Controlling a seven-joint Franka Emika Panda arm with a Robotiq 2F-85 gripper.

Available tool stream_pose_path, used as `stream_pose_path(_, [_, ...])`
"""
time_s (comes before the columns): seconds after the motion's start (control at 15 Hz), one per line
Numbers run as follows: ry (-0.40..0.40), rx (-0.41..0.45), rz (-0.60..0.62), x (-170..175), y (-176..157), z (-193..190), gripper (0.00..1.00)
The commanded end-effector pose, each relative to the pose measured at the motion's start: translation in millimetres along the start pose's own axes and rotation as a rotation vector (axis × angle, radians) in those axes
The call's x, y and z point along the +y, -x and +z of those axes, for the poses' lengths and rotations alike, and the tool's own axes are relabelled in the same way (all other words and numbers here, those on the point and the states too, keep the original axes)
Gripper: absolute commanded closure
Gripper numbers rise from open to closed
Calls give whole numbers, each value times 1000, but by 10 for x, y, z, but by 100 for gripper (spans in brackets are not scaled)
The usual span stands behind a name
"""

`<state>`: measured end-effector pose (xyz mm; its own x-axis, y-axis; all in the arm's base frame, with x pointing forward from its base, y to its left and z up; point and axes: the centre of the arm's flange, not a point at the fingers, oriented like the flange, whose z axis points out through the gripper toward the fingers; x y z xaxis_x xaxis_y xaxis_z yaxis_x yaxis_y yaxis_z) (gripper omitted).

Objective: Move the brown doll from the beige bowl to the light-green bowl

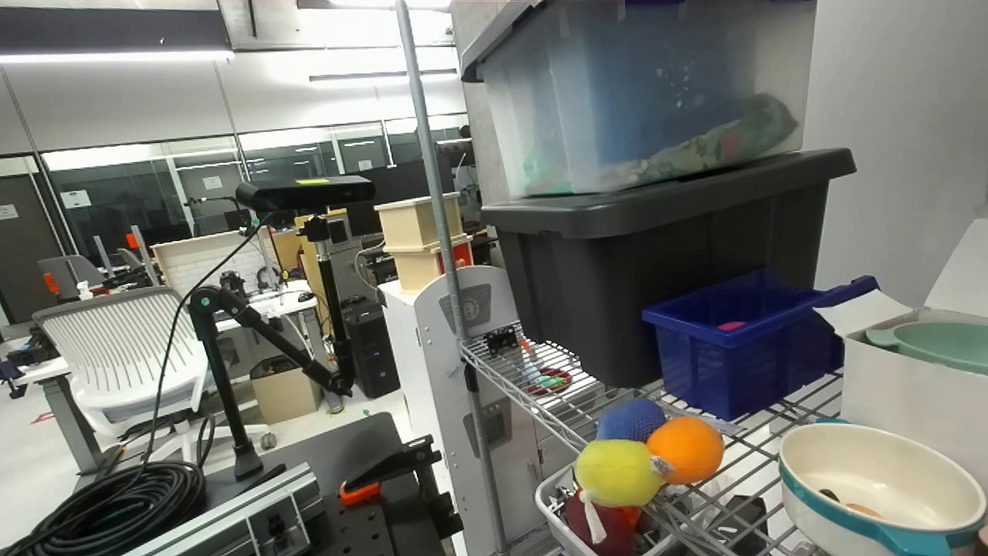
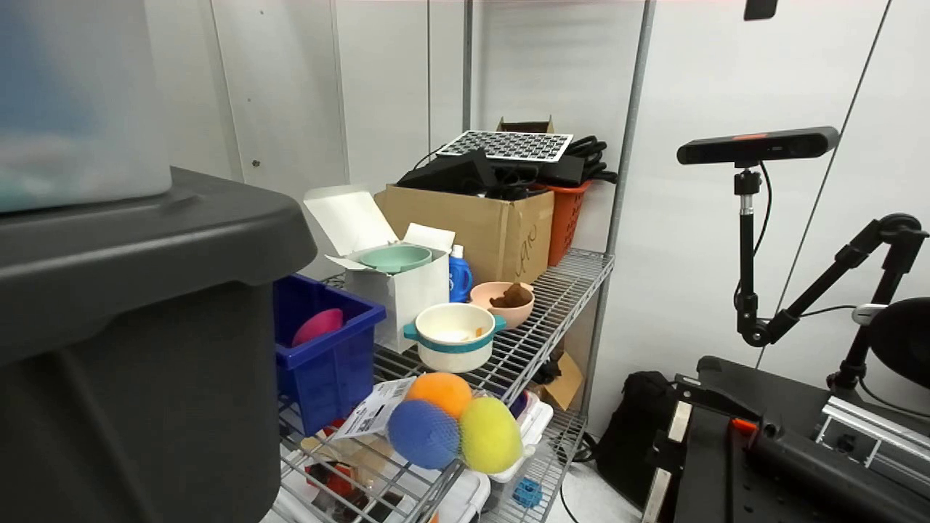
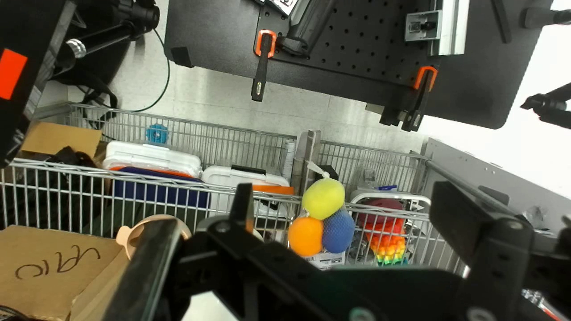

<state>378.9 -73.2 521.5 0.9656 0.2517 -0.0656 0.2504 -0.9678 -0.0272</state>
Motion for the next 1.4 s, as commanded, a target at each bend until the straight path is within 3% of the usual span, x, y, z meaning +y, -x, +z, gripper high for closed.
stream_pose_path(0.0, [0,0,0,0,0,0,0])
stream_pose_path(0.4, [9,-19,18,14,-146,70,0])
stream_pose_path(0.8, [43,-11,14,48,-506,264,0])
stream_pose_path(1.33, [60,-22,18,422,-1106,665,0])
